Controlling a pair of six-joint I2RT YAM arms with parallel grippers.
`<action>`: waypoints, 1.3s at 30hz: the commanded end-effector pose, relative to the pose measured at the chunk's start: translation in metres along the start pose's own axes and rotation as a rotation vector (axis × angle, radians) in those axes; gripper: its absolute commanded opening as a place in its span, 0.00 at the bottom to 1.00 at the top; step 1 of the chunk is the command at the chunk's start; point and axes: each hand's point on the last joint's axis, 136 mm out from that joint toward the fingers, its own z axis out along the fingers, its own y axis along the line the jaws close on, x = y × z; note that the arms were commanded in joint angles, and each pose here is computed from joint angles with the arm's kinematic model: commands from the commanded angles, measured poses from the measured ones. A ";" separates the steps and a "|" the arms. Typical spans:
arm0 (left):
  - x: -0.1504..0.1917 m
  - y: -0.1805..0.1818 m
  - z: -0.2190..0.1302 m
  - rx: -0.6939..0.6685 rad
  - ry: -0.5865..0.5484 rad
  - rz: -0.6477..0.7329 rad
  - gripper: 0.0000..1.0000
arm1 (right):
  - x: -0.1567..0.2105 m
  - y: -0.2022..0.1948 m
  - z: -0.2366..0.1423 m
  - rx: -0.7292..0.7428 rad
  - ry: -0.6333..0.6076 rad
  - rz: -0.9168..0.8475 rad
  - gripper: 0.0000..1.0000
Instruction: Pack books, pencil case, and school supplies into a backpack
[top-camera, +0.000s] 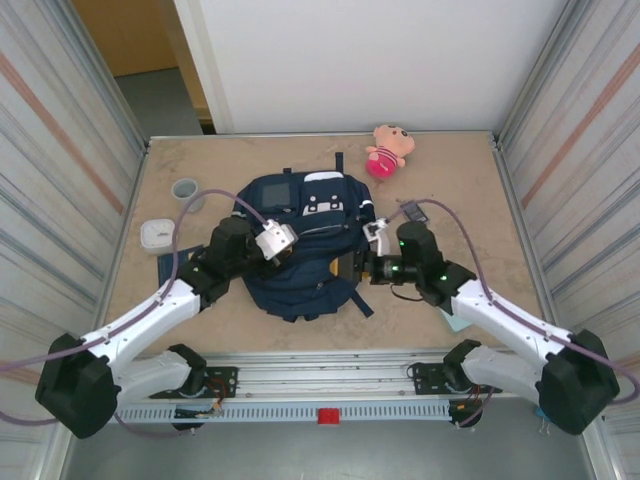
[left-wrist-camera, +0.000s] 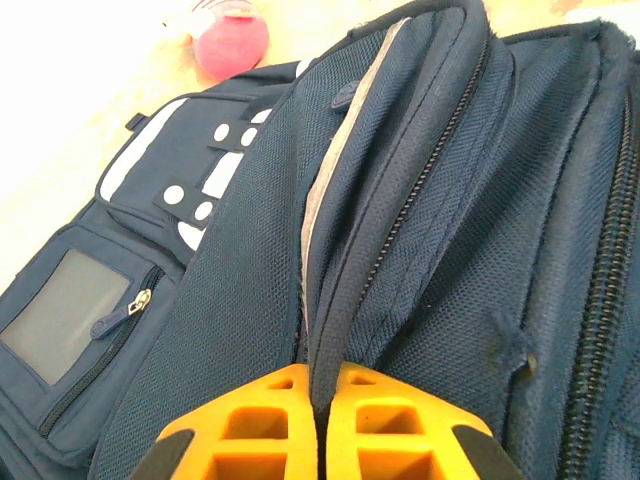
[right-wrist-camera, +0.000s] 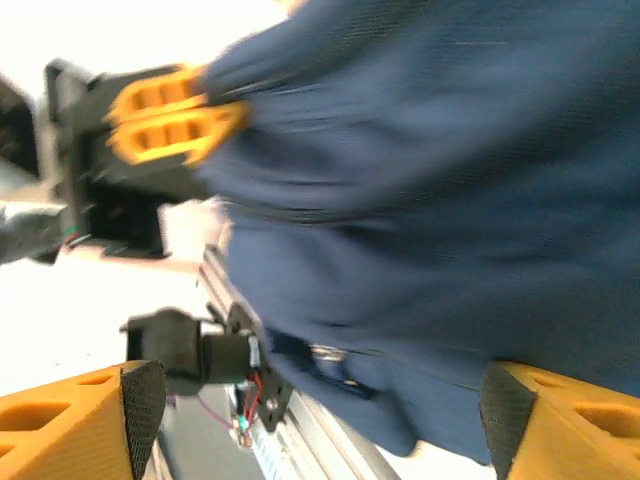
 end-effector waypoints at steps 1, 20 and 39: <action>-0.035 0.000 -0.019 0.031 -0.147 0.045 0.00 | 0.008 -0.027 -0.001 0.047 -0.002 0.254 0.86; -0.019 -0.006 -0.015 0.058 -0.068 -0.026 0.00 | -0.041 0.033 0.028 -0.190 -0.074 0.254 0.26; -0.030 -0.064 -0.079 -0.260 0.098 -0.648 0.49 | -0.053 0.082 0.021 -0.208 -0.175 0.137 0.04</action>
